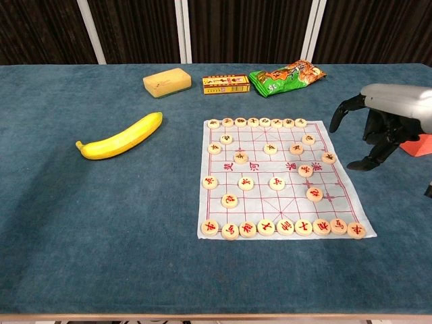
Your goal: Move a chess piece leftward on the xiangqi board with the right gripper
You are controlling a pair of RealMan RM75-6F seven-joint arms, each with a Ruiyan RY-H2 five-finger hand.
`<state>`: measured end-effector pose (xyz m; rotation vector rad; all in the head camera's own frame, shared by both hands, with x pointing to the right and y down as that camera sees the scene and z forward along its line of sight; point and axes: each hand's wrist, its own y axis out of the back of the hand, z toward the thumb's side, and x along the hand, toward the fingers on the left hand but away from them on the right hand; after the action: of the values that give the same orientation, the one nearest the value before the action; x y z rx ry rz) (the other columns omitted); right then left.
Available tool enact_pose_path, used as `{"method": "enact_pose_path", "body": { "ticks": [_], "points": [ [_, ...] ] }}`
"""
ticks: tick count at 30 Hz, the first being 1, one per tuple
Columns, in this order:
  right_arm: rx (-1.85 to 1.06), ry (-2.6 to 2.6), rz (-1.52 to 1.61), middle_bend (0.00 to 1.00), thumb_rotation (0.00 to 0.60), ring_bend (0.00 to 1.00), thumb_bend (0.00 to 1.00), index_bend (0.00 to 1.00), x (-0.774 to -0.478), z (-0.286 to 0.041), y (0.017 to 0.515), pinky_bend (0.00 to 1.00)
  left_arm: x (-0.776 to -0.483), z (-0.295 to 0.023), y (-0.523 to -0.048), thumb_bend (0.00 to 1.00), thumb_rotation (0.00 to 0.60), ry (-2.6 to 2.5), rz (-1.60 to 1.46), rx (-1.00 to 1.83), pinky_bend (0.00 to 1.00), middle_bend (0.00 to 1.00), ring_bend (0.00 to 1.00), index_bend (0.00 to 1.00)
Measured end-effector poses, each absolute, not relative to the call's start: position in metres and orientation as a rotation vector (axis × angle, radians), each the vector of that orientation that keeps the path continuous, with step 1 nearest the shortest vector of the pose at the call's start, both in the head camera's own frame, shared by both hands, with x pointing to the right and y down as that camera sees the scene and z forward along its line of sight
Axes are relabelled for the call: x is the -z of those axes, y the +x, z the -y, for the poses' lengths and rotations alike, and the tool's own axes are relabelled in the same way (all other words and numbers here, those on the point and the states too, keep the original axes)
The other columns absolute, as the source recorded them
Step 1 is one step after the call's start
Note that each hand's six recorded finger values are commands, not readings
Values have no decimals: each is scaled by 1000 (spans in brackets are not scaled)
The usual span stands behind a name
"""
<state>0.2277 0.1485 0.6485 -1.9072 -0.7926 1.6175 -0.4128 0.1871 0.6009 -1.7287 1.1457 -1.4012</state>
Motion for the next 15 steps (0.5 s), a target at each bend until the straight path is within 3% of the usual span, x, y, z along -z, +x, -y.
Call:
{"method": "enact_pose_path", "body": {
  "ticks": [5, 15],
  "points": [
    [-1636, -1909, 781, 1000, 600, 1000, 289, 399, -662, -156, 220, 908, -601, -186, -413, 0, 600, -1735, -1153, 1401, 0, 0, 0, 0],
    [-1659, -1930, 766, 1000, 600, 1000, 289, 402, -680, -165, 212, 936, -602, -186, -413, 0, 600, -1743, -1159, 1403, 0, 0, 0, 0]
  ]
}}
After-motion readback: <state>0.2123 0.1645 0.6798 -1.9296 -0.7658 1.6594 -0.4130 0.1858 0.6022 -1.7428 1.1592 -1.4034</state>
